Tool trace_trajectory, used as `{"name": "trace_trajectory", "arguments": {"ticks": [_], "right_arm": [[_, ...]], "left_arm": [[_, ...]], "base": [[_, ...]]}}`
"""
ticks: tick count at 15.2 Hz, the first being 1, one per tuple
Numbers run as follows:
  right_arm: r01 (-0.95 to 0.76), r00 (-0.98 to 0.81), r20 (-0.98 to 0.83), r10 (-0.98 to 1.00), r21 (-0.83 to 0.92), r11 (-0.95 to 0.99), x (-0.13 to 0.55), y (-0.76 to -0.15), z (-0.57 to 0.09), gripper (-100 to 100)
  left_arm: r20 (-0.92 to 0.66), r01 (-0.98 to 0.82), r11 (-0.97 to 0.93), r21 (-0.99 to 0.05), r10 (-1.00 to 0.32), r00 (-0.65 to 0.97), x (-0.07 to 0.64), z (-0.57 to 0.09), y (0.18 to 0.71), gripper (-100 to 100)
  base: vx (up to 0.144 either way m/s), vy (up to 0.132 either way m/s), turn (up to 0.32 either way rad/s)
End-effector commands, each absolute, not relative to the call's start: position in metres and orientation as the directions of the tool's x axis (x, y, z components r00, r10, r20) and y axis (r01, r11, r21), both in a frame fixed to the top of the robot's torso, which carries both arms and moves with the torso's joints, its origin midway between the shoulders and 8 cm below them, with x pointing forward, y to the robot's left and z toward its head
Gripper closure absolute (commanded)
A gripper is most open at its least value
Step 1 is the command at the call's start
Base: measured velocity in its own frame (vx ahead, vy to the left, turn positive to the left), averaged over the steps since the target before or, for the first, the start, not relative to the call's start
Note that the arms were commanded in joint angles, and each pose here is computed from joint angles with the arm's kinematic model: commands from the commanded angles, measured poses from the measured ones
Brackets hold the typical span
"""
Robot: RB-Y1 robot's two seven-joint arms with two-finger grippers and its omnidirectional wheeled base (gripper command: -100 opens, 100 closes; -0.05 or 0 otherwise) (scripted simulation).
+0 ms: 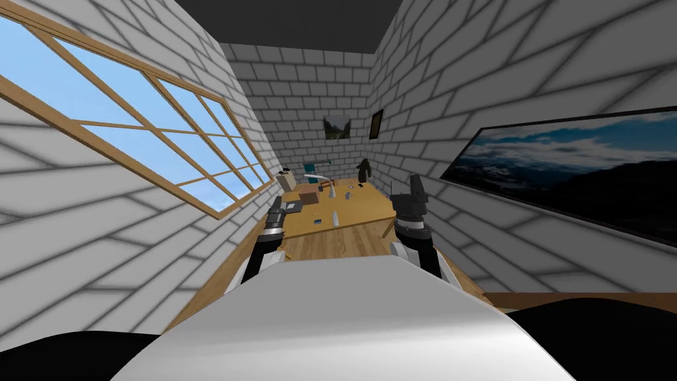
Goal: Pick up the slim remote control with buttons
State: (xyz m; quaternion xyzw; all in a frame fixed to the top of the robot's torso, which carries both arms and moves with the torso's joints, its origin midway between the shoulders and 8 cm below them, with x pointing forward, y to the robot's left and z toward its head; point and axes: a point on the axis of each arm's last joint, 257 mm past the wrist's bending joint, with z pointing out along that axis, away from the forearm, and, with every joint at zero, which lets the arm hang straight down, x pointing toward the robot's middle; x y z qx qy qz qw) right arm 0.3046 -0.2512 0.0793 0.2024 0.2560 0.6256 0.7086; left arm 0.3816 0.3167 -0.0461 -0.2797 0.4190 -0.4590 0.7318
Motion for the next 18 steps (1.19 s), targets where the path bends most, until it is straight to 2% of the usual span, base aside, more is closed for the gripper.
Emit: {"name": "trace_trajectory", "arguments": {"ticks": [1, 18], "right_arm": [[-0.783, 0.086, -0.110, 0.990, 0.607, 0.135, 0.305, -0.251, 0.079, 0], [-0.783, 0.086, -0.110, 0.990, 0.607, 0.135, 0.305, -0.251, 0.079, 0]], "left_arm": [[-0.383, 0.368, 0.439, -0.820, -0.898, 0.218, 0.393, -0.069, 0.329, -100], [-0.487, -0.031, 0.487, -0.873, -0.863, 0.134, 0.424, -0.186, 0.388, -100]], "base": [[0.017, 0.005, -0.257], [0.014, 0.006, -0.199]]}}
